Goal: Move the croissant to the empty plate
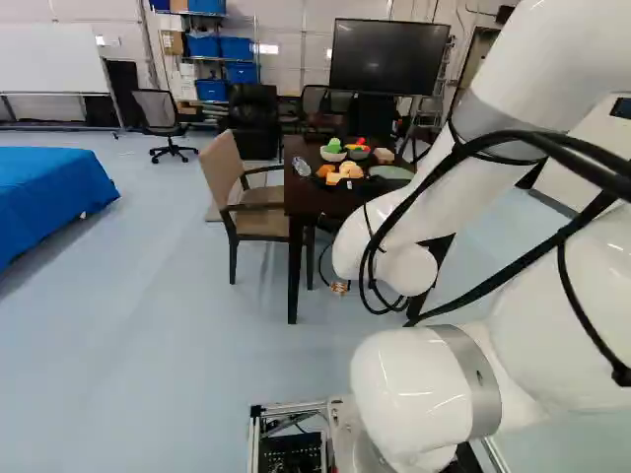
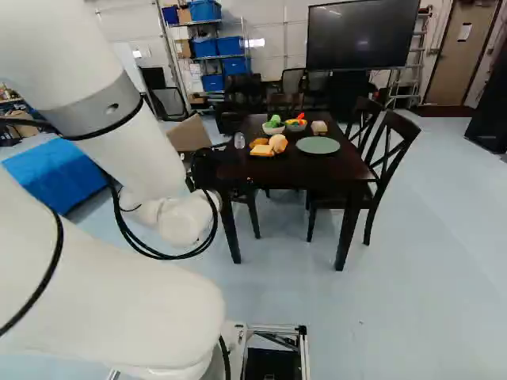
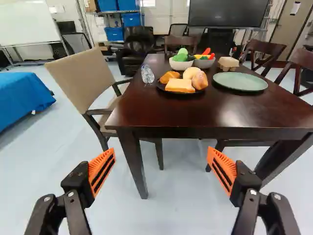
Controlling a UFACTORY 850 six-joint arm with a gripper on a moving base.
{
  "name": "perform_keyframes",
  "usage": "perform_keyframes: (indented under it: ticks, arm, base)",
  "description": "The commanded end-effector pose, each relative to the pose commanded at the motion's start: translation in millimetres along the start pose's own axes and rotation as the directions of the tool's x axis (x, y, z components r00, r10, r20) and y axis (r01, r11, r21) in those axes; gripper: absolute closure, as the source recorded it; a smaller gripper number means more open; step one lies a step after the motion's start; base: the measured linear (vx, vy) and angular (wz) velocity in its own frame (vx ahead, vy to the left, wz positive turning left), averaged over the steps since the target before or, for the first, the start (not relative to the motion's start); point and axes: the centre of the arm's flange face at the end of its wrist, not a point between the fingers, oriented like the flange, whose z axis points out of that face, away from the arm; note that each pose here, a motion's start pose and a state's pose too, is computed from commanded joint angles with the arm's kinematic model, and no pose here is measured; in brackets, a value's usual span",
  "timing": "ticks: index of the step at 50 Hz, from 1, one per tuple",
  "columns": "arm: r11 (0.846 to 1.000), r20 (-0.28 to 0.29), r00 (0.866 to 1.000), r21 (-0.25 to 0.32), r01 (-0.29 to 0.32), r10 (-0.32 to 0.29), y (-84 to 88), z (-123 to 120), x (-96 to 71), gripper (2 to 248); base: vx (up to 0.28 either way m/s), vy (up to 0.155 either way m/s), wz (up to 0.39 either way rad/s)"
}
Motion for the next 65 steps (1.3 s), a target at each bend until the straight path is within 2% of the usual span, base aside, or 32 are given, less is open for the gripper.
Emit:
perform_keyframes:
  ticks: [65]
  arm:
    - [1.0,0.0,1.0,0.0,0.0,0.0,0.0,0.0,0.0,3]
  base:
    - [0.088,-0.002,-0.01]
